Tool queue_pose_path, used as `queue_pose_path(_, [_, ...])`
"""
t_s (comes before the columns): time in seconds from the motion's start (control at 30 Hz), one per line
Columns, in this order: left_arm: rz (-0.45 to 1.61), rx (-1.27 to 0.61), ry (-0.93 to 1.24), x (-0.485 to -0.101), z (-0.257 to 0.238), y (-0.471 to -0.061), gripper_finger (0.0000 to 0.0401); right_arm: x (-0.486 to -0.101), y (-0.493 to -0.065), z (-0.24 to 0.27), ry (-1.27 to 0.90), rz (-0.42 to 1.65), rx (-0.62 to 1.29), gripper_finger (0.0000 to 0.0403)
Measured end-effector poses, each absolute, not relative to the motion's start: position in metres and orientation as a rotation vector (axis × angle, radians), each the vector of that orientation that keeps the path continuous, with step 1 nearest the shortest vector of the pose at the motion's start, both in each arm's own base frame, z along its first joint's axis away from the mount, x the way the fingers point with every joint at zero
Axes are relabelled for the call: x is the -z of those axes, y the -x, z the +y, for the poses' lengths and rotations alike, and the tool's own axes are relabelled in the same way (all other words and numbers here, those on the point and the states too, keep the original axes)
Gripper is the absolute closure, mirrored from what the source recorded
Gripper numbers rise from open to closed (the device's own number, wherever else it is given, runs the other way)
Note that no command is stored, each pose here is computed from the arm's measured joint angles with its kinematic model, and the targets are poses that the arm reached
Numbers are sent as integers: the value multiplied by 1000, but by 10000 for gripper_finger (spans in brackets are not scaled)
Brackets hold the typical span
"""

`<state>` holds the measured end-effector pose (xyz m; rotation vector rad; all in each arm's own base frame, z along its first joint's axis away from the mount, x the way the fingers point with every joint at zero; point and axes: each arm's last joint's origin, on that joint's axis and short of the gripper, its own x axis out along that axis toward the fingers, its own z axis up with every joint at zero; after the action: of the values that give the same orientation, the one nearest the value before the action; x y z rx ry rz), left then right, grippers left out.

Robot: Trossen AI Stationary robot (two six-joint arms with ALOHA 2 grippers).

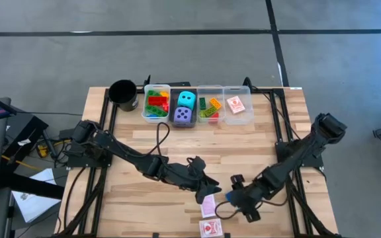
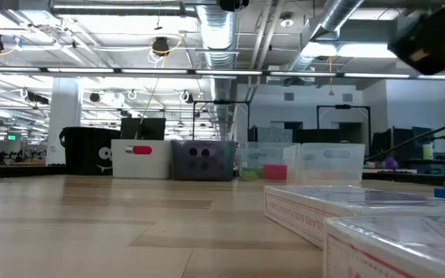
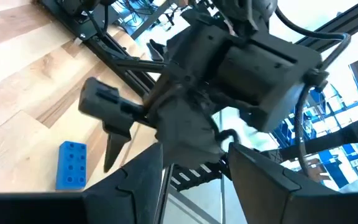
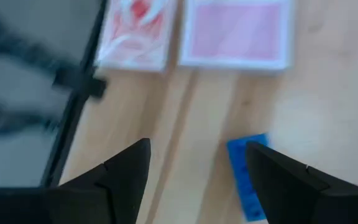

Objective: Pick & Place Toys
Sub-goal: Put the small blue 8-stud game piece into the left transparent bin

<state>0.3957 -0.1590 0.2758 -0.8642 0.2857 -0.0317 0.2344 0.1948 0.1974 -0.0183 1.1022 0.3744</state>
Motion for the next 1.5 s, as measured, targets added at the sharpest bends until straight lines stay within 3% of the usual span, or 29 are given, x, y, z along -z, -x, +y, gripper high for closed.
queue_pose_path(0.23, [229,66,888,-282,-160,-397,225,-220,-193,215,17,767,-158,147])
queue_pose_path(0.37, [125,56,916,-291,-159,-398,225,-221,-159,215,-157,492,-240,147])
queue_pose_path(0.5, [-10,24,931,-301,-158,-398,225,-210,-120,195,-266,380,-286,147])
queue_pose_path(0.8, [-88,-9,947,-307,-156,-398,225,-164,-70,137,-332,358,-302,147])
queue_pose_path(1.1, [-71,-21,816,-305,-156,-398,225,-143,-70,122,-133,353,-293,147])
queue_pose_path(1.5, [-123,-149,816,-305,-150,-398,225,-115,-68,109,46,359,-283,147])
